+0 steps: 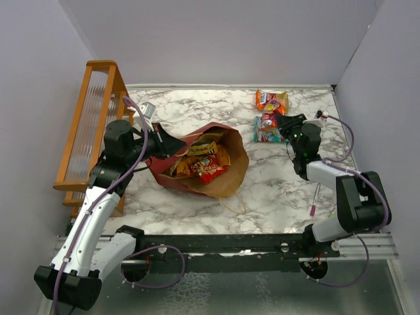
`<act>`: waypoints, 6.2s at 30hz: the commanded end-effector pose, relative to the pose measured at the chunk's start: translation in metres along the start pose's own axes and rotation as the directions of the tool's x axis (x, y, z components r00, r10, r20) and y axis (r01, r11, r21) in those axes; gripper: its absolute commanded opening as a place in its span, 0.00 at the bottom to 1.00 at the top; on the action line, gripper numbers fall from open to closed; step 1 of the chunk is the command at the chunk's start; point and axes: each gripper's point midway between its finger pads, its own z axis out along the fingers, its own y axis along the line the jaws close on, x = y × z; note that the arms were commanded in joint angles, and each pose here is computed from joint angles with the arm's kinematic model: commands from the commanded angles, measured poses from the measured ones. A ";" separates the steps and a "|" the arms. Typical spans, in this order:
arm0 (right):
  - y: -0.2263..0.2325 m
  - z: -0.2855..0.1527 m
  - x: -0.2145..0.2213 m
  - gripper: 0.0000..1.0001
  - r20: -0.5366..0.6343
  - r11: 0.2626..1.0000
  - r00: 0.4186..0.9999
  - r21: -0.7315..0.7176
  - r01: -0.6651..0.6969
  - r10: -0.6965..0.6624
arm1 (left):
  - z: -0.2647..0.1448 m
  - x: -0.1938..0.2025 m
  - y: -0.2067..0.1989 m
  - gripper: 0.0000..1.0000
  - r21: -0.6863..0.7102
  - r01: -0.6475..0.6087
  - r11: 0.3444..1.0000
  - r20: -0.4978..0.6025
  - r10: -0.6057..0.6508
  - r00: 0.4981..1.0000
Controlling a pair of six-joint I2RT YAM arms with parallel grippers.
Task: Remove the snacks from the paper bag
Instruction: Place the snack at the center of the board, then take out the snack from the paper bag, then place the snack at the center of the board.
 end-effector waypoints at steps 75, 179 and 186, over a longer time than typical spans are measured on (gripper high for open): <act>0.172 -0.158 0.046 0.84 -0.310 0.721 0.801 -0.662 0.205 -0.512 | 0.003 0.001 -0.007 0.00 0.063 -0.014 0.998 0.010 0.014 1.000; 0.028 0.003 -0.090 0.06 -0.016 0.698 0.741 0.322 0.639 -0.671 | -0.008 -0.009 -0.013 0.00 0.021 -0.036 0.999 0.015 0.036 0.999; -0.081 0.077 -0.097 0.06 -0.183 0.616 0.732 0.430 0.660 -0.657 | -0.005 -0.009 -0.012 0.00 0.030 -0.040 0.999 0.005 0.040 0.999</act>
